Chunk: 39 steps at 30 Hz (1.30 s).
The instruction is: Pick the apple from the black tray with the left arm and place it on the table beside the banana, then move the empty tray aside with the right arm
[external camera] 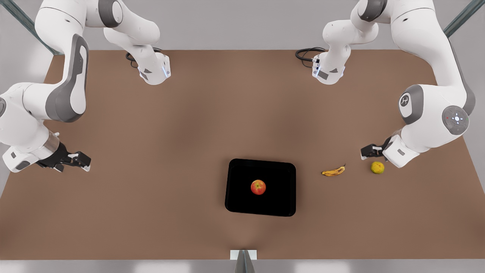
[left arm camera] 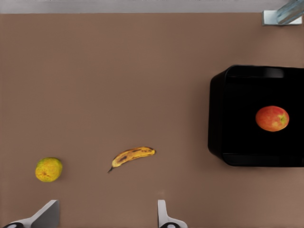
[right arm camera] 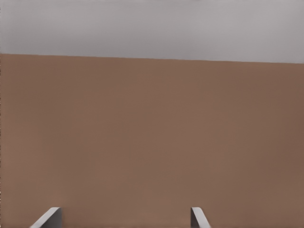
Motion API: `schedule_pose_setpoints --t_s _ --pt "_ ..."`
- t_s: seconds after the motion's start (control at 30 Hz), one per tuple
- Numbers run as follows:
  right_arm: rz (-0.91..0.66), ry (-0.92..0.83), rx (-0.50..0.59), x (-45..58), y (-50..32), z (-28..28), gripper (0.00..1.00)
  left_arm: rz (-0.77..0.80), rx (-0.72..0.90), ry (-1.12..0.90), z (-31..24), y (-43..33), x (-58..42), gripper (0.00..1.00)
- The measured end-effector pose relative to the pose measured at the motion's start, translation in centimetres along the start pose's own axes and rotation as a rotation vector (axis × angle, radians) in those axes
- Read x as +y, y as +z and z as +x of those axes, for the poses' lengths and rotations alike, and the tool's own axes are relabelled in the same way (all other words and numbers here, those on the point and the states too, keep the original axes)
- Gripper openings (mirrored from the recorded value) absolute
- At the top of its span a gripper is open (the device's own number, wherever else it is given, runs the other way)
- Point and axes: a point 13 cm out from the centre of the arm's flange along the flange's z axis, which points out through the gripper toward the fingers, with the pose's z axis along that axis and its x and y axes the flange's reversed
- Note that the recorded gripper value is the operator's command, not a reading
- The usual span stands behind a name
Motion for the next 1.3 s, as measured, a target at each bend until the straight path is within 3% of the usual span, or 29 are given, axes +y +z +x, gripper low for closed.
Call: schedule_pose_setpoints --t_s 0.13,0.27,0.37,0.5,0.6,0.77,0.97,1.3 --pt "-0.013 -0.077 0.025 5.8 1.5 -0.2 1.00 0.001 -0.007 0.038 -0.3 0.1 -1.9 1.00" --pt "-0.015 -0.117 0.072 9.0 5.3 -0.2 1.00 -0.053 0.048 0.331 3.0 5.3 -22.3 1.00" --pt "-0.013 -0.111 0.055 8.8 4.0 -0.6 1.00 -0.077 0.103 0.388 5.2 13.0 -29.8 1.00" --pt "-0.006 -0.115 0.060 8.9 2.5 0.0 1.00 -0.088 0.138 0.344 5.6 23.5 -33.2 1.00" --pt "0.002 -0.112 0.065 8.5 1.6 0.4 1.00 -0.062 0.076 0.283 3.2 28.0 -35.8 1.00" --pt "0.007 -0.110 0.088 8.4 1.6 1.0 1.00 -0.035 -0.057 0.156 -2.9 29.5 -35.2 1.00" --pt "0.009 -0.107 0.101 8.4 1.7 1.3 1.00 -0.038 -0.065 0.119 -1.7 33.5 -36.9 1.00" --pt "0.010 -0.104 0.107 8.4 1.7 1.5 1.00 0.008 -0.188 0.030 -5.4 34.4 -37.0 1.00"
